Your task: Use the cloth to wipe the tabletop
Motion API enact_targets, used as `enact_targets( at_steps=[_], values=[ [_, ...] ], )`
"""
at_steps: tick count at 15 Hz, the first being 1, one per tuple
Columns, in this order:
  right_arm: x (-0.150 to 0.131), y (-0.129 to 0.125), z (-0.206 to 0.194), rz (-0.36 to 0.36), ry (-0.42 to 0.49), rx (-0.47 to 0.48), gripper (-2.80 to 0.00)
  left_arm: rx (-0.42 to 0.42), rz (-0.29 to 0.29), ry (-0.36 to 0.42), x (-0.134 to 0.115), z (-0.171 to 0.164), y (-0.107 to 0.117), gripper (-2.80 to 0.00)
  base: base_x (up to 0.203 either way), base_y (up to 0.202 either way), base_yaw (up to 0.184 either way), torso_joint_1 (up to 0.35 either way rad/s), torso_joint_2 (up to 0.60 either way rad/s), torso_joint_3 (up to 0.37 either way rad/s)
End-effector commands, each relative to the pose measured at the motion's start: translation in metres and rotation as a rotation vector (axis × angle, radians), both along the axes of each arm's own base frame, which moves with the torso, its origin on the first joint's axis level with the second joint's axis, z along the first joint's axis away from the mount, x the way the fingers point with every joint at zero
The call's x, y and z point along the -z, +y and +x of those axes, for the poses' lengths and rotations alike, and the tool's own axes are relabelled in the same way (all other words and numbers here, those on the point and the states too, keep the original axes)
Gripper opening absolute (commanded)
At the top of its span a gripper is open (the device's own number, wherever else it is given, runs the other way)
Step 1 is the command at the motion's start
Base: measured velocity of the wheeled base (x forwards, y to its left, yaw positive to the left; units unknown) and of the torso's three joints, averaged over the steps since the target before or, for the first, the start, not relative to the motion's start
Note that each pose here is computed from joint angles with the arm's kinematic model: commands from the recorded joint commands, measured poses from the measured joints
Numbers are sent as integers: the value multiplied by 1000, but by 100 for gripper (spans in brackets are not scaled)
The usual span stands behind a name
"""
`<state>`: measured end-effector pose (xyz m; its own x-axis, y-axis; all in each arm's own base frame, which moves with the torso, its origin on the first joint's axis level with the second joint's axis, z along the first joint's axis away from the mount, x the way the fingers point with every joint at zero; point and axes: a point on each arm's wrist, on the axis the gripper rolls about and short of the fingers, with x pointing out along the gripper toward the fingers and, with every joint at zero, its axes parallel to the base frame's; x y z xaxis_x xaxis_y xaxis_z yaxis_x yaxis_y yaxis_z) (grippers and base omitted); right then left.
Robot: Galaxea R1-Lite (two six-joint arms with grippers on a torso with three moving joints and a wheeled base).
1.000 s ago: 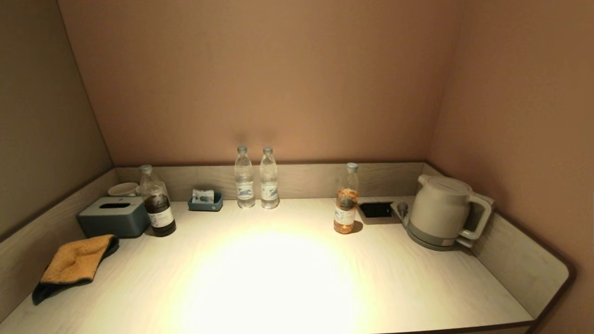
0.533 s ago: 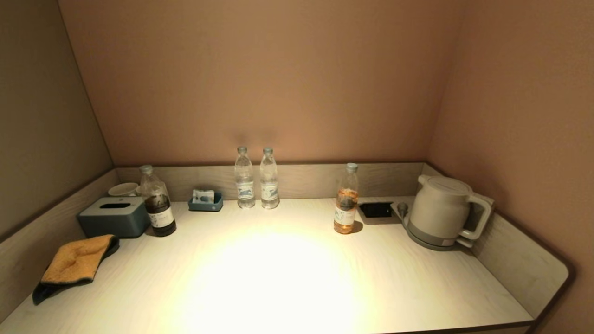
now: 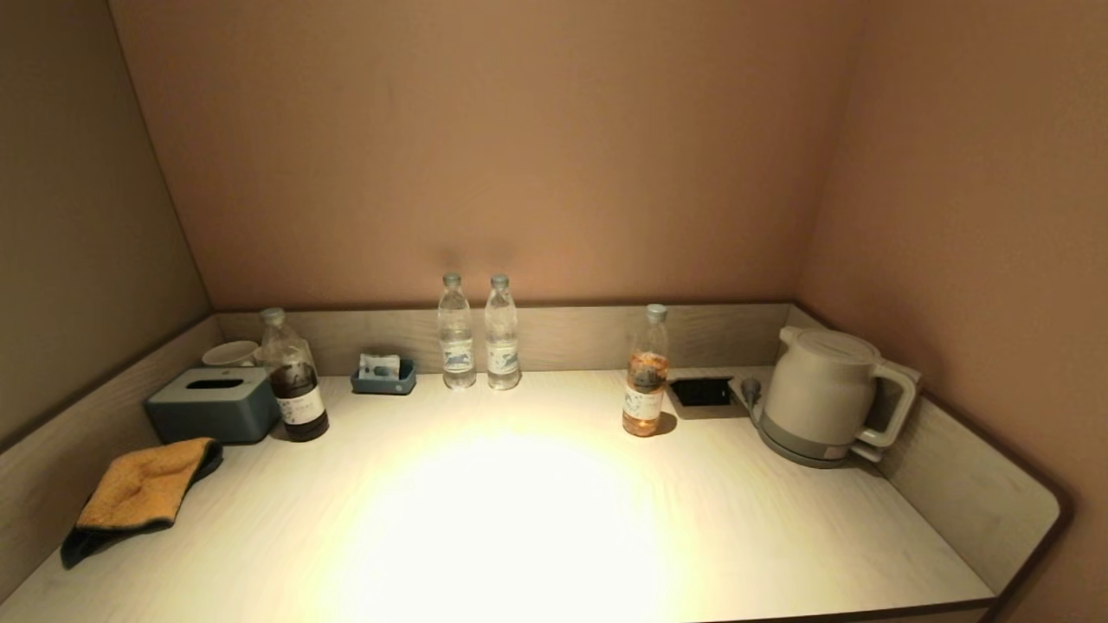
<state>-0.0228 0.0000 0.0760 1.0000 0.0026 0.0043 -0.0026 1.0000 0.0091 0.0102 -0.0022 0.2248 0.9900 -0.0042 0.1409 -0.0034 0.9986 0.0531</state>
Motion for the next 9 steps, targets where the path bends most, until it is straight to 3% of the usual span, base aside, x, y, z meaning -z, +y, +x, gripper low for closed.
enact_targets(
  at_steps=[1, 9],
  values=[
    [0, 0, 0, 0, -2, -1, -280, 0, 6, -32, -2, -10, -2, -280, 0, 0, 0, 0, 0, 0],
    [0, 0, 0, 0, 0, -1, -280, -2, 19, -65, -1, -20, -3, -280, 0, 0, 0, 0, 0, 0]
  ],
)
